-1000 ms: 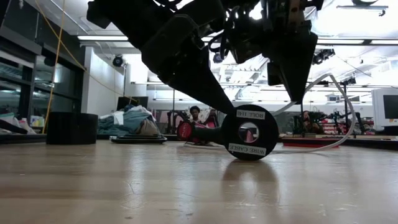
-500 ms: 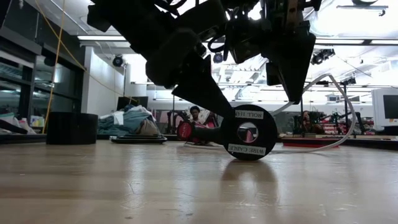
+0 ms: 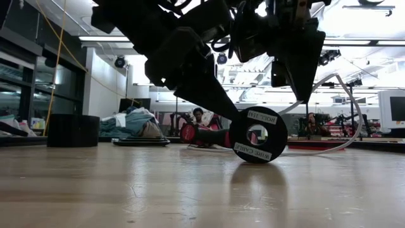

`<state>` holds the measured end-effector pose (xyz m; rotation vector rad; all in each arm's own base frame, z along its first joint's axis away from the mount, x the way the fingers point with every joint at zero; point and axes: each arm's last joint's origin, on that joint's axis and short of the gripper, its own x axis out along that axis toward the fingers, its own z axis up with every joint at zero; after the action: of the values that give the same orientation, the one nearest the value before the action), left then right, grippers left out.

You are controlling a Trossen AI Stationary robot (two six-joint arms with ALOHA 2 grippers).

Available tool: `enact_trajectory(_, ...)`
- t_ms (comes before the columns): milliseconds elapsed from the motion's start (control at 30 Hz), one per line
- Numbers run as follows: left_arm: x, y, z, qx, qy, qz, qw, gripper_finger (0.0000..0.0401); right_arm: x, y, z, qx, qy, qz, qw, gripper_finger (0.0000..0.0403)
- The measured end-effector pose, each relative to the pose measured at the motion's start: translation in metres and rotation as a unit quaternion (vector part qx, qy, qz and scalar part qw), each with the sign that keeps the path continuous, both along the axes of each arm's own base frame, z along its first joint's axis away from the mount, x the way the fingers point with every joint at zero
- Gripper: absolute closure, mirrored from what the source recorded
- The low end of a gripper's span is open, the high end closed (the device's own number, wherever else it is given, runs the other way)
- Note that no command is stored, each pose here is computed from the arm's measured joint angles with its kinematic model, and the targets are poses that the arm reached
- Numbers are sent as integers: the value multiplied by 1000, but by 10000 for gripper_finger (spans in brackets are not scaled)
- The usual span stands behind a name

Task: Coil cords
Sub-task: Coil the white cable wire into the black spool

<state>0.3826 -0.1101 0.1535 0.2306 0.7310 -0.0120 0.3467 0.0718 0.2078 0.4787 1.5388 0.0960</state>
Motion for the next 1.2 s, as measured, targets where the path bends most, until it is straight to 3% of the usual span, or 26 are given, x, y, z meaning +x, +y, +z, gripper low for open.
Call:
enact_trajectory(767, 6, 0, -14, -34, 1, 2, 999, 267, 1, 0, 0, -1, -11, 8, 1000, 403)
enact_trajectory(1200, 6, 0, -16, -37, 1, 8, 999, 292, -1, 0, 0, -15, 7, -11, 1000, 403)
